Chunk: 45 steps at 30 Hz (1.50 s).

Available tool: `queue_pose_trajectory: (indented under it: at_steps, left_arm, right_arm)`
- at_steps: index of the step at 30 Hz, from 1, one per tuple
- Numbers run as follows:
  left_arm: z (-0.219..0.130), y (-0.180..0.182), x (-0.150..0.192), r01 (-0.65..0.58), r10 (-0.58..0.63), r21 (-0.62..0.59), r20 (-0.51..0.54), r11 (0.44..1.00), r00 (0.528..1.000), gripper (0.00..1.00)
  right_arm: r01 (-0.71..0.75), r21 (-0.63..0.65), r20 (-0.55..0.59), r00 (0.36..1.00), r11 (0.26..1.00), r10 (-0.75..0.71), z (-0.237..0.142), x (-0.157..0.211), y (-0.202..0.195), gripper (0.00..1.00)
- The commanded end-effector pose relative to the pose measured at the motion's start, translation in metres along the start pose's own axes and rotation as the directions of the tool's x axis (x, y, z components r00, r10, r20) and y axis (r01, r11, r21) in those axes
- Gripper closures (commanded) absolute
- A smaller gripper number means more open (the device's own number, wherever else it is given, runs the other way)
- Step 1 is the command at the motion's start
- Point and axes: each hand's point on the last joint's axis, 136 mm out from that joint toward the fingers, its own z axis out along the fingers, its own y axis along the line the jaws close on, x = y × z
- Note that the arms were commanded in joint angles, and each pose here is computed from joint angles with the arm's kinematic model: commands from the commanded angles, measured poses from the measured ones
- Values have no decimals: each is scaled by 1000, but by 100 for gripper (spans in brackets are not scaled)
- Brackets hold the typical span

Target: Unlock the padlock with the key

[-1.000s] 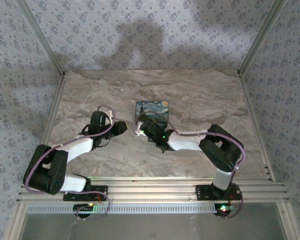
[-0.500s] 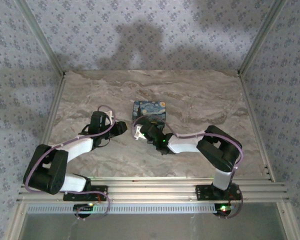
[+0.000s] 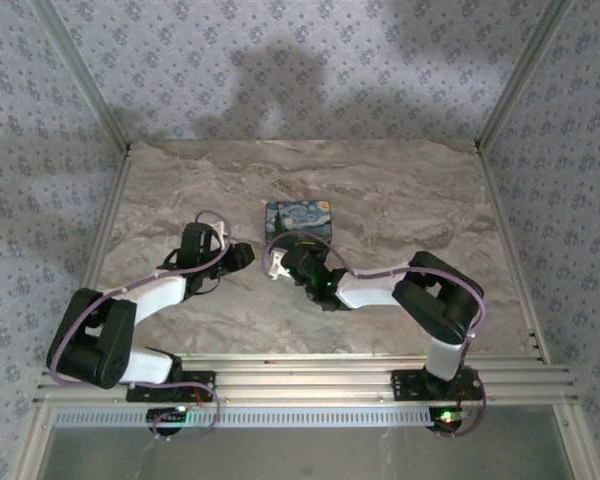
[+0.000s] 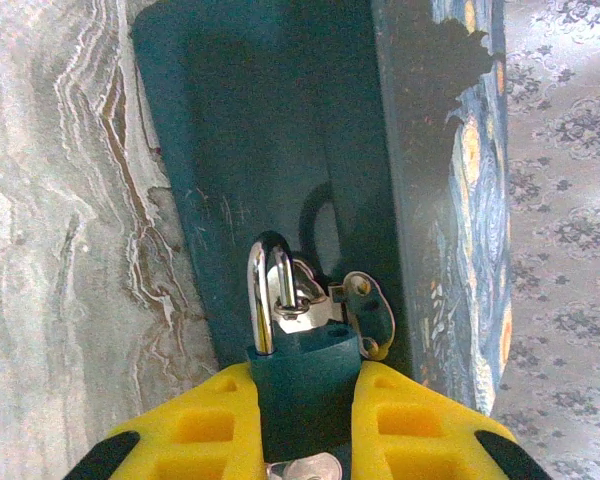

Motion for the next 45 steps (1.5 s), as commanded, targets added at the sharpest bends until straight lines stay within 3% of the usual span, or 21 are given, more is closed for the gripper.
queue_pose_trajectory:
  at_steps: [1,9,16,34,45]
  left_arm:
    - [1,0,-4,-8,8,3,5,1000,1000,62]
    - [4,1,-3,-4,4,12,2,1000,1000,62]
    - [6,3,1,-1,1,17,-3,1000,1000,62]
    - [9,2,0,-2,2,25,-3,1000,1000,62]
    - [10,0,-1,-7,7,31,-7,999,1000,62]
  right_arm:
    - [3,66,-21,1000,998,-1,-4,-6,-18,100]
    - [-52,-83,-86,995,995,45,-13,-1,-12,100]
    - [-64,-156,-174,984,986,36,-8,28,8,100]
    - [-200,-374,-227,967,906,120,-24,27,22,100]
    - [-135,-203,-185,978,970,98,-2,15,0,100]
